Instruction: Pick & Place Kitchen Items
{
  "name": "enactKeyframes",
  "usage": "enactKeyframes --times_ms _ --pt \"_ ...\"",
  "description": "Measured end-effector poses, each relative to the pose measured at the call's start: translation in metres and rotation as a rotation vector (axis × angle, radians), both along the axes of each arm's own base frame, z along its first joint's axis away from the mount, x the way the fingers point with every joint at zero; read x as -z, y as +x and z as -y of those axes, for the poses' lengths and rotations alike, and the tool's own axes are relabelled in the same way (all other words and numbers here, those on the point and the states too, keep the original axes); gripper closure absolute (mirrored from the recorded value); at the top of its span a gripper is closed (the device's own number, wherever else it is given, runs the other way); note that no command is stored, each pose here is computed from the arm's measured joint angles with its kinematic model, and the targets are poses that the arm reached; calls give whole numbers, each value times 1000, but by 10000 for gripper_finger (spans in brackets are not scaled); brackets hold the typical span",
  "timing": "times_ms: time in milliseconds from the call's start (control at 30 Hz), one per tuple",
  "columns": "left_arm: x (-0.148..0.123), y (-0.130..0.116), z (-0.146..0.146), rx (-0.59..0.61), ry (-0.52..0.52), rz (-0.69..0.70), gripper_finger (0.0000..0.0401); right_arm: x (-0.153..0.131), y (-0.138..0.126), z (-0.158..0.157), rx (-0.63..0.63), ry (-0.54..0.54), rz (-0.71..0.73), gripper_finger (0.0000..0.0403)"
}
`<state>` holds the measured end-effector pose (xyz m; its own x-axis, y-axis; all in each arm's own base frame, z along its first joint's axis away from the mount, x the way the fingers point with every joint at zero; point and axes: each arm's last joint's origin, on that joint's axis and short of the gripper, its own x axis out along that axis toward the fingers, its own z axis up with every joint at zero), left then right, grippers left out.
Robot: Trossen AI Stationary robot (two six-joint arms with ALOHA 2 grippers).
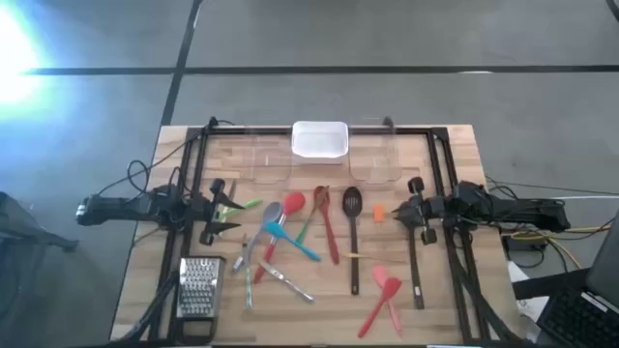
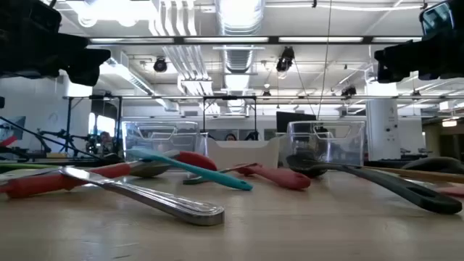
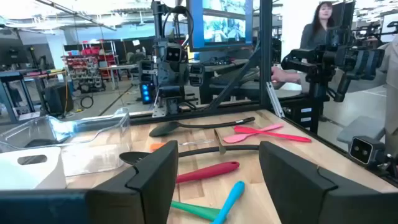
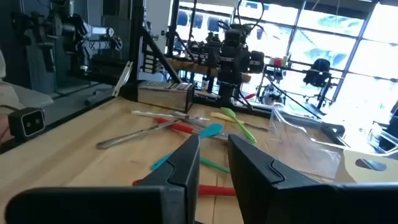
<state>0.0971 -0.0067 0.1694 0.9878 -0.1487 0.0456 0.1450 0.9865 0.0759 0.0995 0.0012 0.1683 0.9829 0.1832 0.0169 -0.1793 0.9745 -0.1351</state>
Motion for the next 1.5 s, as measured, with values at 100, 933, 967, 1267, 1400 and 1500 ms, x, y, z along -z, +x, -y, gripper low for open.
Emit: enactKeyframes --times_ms 100,933,967,1267,1400,1500 --pt "0 0 0 0 0 0 172 0 0 0 0 0 0 332" --pt "0 0 0 0 0 0 172 0 0 0 0 0 0 318" --pt "0 0 0 0 0 0 172 0 0 0 0 0 -1 319" --pt "0 0 0 0 0 0 172 0 0 0 0 0 -1 334" --pt "0 0 0 0 0 0 172 0 0 0 0 0 0 333" --pt "0 0 0 0 0 0 172 0 0 0 0 -11 6 328"
